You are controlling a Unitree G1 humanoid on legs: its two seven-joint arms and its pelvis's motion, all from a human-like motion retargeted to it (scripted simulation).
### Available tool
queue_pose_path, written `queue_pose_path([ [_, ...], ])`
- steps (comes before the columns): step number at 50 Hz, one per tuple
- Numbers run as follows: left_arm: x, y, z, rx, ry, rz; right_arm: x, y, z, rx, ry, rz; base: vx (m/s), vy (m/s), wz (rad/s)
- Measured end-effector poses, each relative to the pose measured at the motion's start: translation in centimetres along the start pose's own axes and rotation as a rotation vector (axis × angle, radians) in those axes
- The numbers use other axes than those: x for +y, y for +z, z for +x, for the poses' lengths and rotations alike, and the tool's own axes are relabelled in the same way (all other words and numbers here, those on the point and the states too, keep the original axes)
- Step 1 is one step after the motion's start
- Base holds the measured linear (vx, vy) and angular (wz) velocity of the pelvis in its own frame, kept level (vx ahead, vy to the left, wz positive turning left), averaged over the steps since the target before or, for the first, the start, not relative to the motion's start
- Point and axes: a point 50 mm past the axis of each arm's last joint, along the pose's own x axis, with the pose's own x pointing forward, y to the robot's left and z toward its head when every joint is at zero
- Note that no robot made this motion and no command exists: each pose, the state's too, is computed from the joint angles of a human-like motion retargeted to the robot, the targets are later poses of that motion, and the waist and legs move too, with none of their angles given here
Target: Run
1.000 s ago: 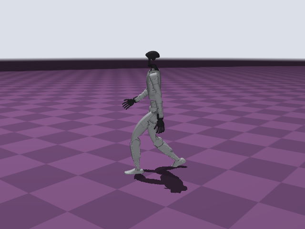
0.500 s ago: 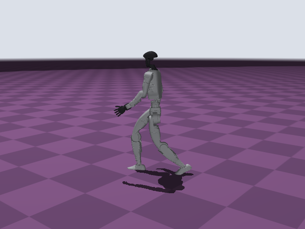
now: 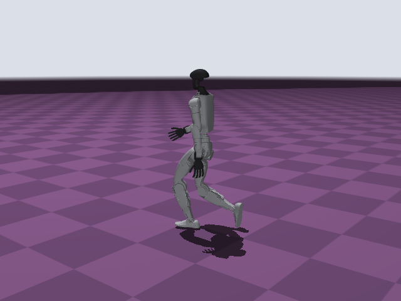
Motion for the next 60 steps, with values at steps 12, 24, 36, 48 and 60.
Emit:
queue_pose_path([
  [12,-19.0,15.2,-9.6,-0.788,-0.584,0.28,-0.8,-15.5,-9.4,0.696,-0.135,-0.103,1.2,-0.08,0.0],
  [24,-20.3,16.2,-11.6,-0.816,-0.592,0.075,-5.8,-15.8,-11.9,0.778,-0.434,-0.149,1.21,-0.19,-0.41],
  [36,-4.4,-2.2,-0.5,0.002,-0.125,-0.004,1.6,-5.4,-2.4,0.161,-0.067,0.211,1.32,0.02,-0.61],
  [48,-14.3,11.3,-4.8,-0.533,-0.271,0.118,1.4,-12.9,-6.1,0.513,-0.188,-0.099,1.34,0.02,-0.22],
  [60,-19.5,17.8,-26.3,-1.214,-1.241,-0.274,-4.1,-18.5,-17.1,0.824,-0.464,-0.058,1.24,-0.15,-0.28],
])
